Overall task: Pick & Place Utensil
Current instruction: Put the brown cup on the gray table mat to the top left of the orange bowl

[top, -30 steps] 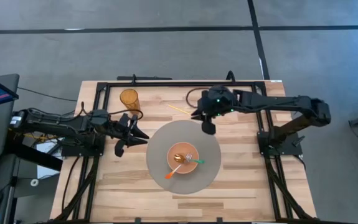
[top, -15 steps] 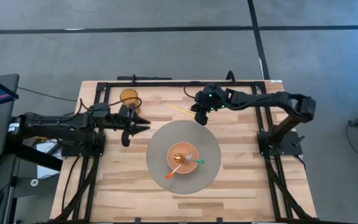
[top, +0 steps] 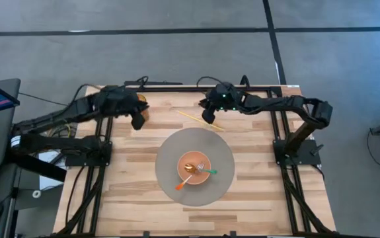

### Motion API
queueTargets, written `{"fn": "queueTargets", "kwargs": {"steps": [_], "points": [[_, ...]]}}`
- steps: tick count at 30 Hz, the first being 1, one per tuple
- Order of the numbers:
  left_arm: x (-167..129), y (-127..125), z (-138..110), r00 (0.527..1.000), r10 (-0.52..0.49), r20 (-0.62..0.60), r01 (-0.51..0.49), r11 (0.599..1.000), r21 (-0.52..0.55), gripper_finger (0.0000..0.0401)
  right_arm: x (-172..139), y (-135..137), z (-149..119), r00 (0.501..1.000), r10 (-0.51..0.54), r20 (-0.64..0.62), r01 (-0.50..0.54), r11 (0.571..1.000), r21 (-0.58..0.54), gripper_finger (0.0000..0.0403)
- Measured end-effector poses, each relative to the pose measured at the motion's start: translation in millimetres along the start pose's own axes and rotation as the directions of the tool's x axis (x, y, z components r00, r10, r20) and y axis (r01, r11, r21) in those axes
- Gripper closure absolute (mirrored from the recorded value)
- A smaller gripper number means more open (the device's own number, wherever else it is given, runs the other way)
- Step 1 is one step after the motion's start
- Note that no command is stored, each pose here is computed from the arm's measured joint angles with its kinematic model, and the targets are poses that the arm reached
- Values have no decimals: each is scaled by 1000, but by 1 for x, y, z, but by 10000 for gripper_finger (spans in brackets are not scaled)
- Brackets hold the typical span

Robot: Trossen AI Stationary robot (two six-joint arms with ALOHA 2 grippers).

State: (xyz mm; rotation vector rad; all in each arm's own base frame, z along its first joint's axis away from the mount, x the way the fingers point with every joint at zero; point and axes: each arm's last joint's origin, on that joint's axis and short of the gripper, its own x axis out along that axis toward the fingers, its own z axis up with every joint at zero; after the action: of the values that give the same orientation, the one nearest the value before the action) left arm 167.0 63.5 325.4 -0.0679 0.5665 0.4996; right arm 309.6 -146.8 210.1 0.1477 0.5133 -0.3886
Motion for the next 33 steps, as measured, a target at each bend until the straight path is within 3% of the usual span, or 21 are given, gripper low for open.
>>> {"fn": "queueTargets", "kwargs": {"steps": [4, 9, 13, 21, 28, 33], "points": [[21, 9, 4, 979, 67, -191, -56, 997, 60, 342, -22, 2, 18, 996, 0, 87, 2, 1000, -27, 340], [51, 20, -3, 943, 112, -315, -102, 994, 49, 322, -50, 14, 34, 987, 33, 156, -26, 999, -43, 340], [58, 33, -5, 927, 146, -346, -164, 986, -22, 289, -61, 30, 38, 982, 80, 172, -68, 995, -76, 340], [61, 37, -13, 905, 155, -396, -187, 981, -44, 239, -60, 44, 36, 979, 123, 161, -100, 985, -143, 340], [74, 35, -41, 870, 149, -470, -210, 975, -79, 242, -60, 43, 35, 982, 118, 149, -97, 986, -139, 340], [79, 33, -50, 871, 148, -468, -207, 975, -77, 276, -60, 43, 35, 981, 118, 151, -97, 986, -139, 340]]}}
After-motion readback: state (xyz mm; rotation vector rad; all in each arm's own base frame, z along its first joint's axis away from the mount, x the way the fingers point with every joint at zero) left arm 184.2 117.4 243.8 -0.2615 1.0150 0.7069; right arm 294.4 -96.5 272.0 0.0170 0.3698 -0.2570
